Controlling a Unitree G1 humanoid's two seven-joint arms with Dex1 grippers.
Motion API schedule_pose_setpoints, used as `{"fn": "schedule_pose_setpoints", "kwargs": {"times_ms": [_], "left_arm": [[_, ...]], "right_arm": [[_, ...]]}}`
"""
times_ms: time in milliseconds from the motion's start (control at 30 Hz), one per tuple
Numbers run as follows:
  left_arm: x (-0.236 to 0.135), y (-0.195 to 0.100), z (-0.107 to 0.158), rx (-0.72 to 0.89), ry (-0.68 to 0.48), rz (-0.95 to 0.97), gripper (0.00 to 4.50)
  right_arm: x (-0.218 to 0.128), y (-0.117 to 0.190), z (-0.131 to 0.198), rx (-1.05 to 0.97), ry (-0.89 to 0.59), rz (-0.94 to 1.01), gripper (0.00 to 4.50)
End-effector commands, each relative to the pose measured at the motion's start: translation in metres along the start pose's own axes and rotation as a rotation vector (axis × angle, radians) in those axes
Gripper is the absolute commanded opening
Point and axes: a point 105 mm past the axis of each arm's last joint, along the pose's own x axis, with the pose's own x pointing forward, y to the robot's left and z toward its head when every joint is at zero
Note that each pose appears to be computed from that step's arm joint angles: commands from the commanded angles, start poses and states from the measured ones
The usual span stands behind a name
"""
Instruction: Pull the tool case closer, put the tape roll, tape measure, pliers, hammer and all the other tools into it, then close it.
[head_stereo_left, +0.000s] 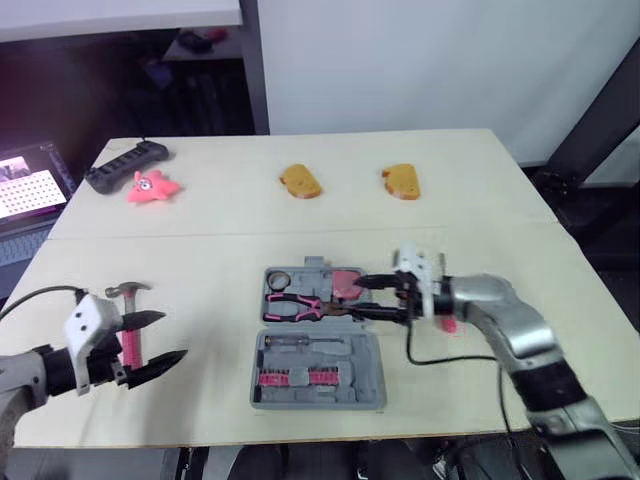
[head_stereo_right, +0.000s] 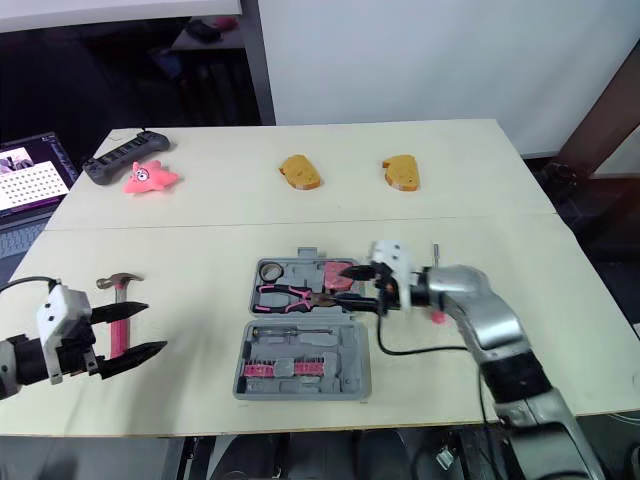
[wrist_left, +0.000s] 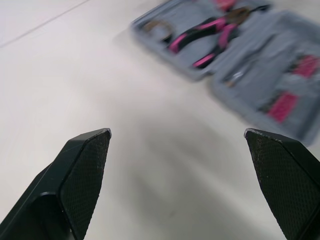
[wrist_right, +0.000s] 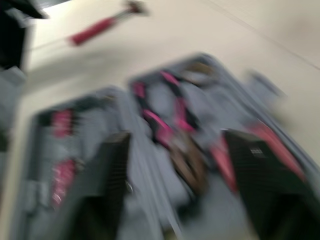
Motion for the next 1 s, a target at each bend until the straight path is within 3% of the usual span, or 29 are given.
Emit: {"fn": "schedule_pose_setpoints", "kwargs": {"times_ms": [33,167,333,500,833,933,1000], "left_arm": [[-0.016,0.016,-0.001,-0.035,-0.044,0.162,4.5],[-0.027,0.02,-0.012,-0.11,-0.12,0.267,4.5],[-0.051,0.035,-0.019,-0.129,-0.189,0.393,4.5],[-0.087,0.053,-0.045,-0.134,-0.154,0.547,4.5],[-0.09,0.058,-0.038,-0.115,-0.195,0.552,4.5],[-0.084,0.057,-0.028,-0.111,-0.218,0.518,4.5],[-0.078,0.057,-0.018,-0.122,-0.248,0.498,4.5]], "right_arm": [[-0.054,-0.026,0.011,-0.056,-0.083,-0.249,4.48],[-0.113,-0.038,-0.019,0.015,-0.089,-0.47,4.48],[-0.162,-0.049,-0.046,0.092,-0.099,-0.647,4.48],[-0.191,-0.054,-0.063,0.125,-0.08,-0.753,4.48],[-0.18,-0.059,-0.05,0.107,-0.112,-0.725,4.48],[-0.161,-0.061,-0.026,0.1,-0.155,-0.641,4.48],[-0.129,-0.055,0.001,0.088,-0.172,-0.484,4.48]]}}
